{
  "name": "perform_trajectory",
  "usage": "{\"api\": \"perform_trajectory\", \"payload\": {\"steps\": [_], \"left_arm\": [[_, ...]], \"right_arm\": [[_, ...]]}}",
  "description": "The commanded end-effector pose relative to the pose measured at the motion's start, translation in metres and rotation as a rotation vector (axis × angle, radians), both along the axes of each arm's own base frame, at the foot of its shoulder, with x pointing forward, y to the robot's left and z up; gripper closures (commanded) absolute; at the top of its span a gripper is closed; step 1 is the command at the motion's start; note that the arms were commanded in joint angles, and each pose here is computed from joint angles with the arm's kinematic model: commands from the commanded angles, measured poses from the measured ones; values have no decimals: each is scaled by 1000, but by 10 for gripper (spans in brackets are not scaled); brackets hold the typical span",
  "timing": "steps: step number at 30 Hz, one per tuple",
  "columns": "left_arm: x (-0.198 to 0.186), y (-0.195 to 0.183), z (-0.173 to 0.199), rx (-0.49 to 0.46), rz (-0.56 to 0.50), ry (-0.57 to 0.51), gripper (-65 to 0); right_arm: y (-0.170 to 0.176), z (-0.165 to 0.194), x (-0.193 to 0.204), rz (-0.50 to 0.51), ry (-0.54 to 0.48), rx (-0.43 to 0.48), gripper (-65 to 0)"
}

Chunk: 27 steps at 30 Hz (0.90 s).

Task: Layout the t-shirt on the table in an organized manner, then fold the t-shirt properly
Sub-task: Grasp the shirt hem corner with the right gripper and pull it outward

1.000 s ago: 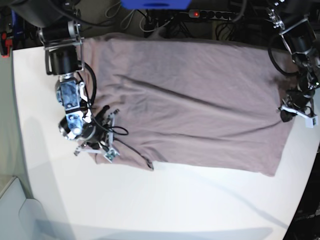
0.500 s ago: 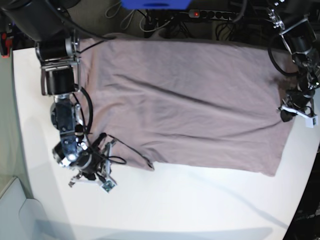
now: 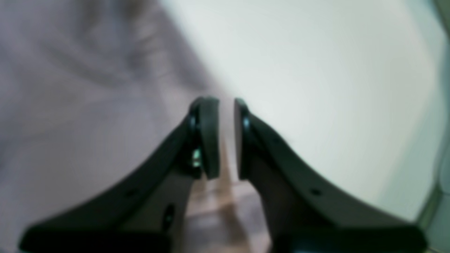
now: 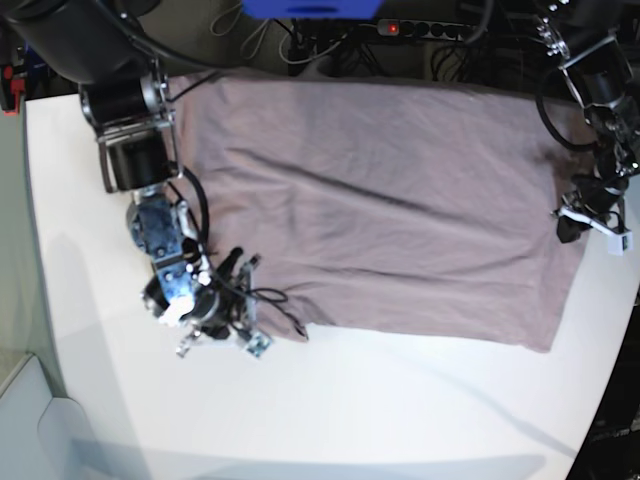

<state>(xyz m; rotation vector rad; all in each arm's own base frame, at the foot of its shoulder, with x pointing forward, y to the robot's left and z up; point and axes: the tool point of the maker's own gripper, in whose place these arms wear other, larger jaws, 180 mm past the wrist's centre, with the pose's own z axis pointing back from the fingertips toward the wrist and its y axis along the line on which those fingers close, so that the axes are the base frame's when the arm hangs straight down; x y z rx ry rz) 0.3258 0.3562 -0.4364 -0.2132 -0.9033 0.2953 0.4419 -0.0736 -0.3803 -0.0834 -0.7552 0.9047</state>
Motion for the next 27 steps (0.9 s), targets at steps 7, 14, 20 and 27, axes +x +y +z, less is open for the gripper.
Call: {"api": "perform_trajectory", "payload": {"steps": [7, 14, 20, 27], "left_arm": [[-12, 1, -12, 28, -37, 91, 0], [-12, 1, -12, 28, -37, 91, 0], [-12, 1, -12, 28, -37, 89, 0], [-12, 1, -12, 28, -37, 89, 0]], "right_arm": [[21, 2, -17, 61, -42, 30, -373], [-19, -3, -2, -50, -60, -15, -357], [-33, -15, -1, -79, -56, -8, -268], [-35, -12, 1, -79, -63, -11, -115]]}}
